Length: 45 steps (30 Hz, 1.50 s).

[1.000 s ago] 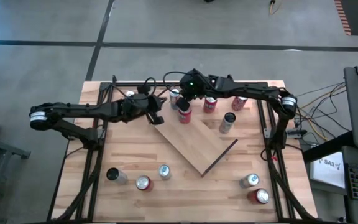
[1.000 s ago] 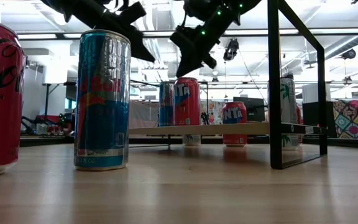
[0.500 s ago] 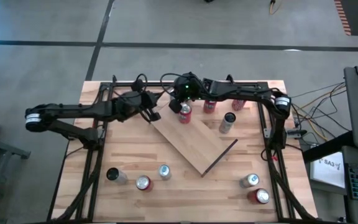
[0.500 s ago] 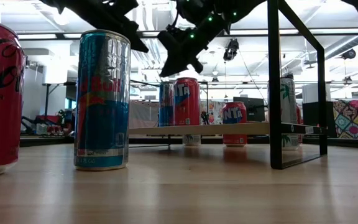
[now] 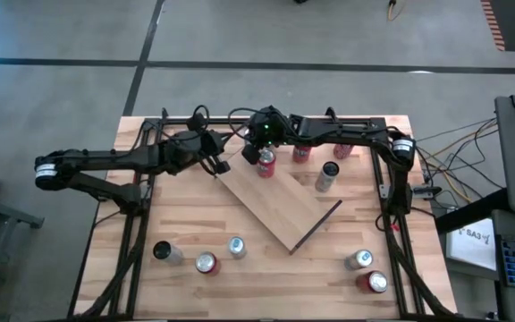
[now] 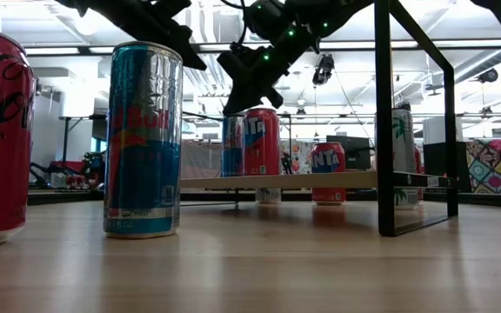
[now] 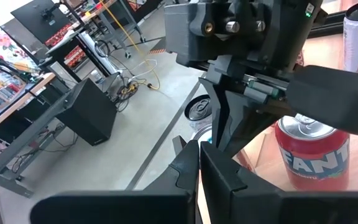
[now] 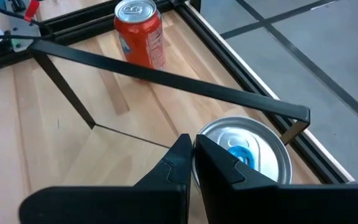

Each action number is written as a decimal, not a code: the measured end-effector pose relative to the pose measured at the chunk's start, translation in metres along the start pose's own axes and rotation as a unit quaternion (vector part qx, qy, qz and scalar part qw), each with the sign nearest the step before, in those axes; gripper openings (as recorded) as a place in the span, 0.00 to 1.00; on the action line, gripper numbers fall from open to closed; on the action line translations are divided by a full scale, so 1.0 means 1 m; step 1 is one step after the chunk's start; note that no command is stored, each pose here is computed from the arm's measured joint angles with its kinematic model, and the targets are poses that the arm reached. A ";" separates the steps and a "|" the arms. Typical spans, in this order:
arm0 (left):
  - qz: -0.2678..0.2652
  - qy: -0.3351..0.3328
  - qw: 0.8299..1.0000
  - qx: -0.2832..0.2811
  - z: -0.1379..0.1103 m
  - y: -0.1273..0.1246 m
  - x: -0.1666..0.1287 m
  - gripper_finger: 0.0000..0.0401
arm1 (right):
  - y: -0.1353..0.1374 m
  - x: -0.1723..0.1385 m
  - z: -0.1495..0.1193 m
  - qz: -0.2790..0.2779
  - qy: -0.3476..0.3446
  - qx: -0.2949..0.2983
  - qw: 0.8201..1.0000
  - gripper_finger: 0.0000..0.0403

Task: Place canned beverage on shelf
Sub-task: Put the center blue soda can on the shelf, then adjust the orange soda can

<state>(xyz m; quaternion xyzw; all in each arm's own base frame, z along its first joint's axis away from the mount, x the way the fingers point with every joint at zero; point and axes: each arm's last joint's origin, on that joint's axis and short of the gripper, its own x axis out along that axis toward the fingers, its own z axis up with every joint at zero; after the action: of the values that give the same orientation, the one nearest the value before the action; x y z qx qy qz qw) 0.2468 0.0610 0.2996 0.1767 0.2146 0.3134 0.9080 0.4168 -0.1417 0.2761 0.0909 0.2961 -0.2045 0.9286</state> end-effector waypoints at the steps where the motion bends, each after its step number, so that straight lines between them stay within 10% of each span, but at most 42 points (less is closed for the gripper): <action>1: 0.000 0.000 1.000 0.000 0.000 0.000 0.000 0.00 | 0.000 -0.001 0.000 0.001 0.002 0.000 1.000 0.03; 45: -0.019 0.018 1.000 0.006 -0.004 -0.005 -0.002 0.00 | 0.010 -0.039 0.017 0.013 -0.012 -0.025 1.000 0.03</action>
<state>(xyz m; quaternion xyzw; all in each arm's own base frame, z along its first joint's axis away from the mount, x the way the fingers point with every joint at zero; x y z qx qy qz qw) 0.2462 0.0566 0.2941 0.1725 0.2363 0.2983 0.9085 0.4012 -0.1248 0.3133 0.0695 0.2881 -0.1858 0.9368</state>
